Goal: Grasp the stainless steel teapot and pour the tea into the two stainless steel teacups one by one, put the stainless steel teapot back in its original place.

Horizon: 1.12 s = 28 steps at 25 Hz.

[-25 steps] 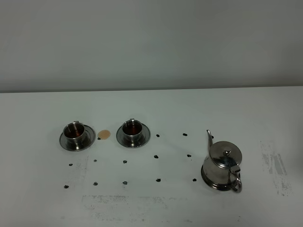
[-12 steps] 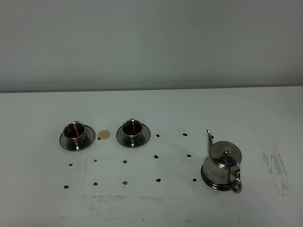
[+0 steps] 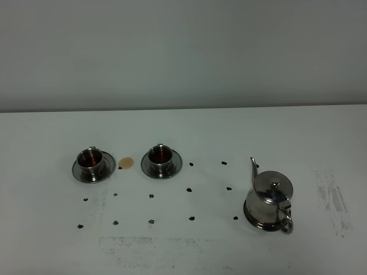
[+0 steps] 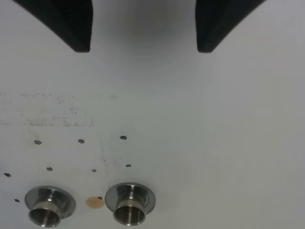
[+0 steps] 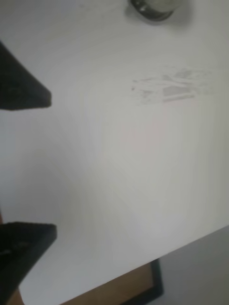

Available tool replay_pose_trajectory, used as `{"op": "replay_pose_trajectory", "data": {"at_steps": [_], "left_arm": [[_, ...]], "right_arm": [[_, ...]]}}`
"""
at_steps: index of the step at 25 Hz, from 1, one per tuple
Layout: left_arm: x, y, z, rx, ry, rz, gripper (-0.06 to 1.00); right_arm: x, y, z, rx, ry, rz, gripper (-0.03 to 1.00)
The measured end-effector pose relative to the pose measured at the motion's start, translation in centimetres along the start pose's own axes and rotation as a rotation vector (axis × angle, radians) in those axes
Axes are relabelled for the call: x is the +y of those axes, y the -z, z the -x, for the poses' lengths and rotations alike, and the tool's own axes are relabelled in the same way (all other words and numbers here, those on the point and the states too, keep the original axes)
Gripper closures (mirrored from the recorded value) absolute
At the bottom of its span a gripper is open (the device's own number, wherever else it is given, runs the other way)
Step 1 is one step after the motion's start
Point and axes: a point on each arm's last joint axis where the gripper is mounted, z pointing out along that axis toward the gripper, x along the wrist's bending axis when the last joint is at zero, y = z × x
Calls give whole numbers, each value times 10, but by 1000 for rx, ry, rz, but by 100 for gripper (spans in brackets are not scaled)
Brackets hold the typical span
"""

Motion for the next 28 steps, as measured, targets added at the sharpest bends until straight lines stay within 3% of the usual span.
{"op": "replay_pose_trajectory", "data": {"at_steps": [9, 28], "left_arm": [[0, 0, 0, 0, 0, 0, 41], [0, 0, 0, 0, 0, 0, 41]], "right_arm": [[-16, 11, 2, 13, -18, 100, 44], [-26, -2, -4, 64, 35, 124, 44]]}}
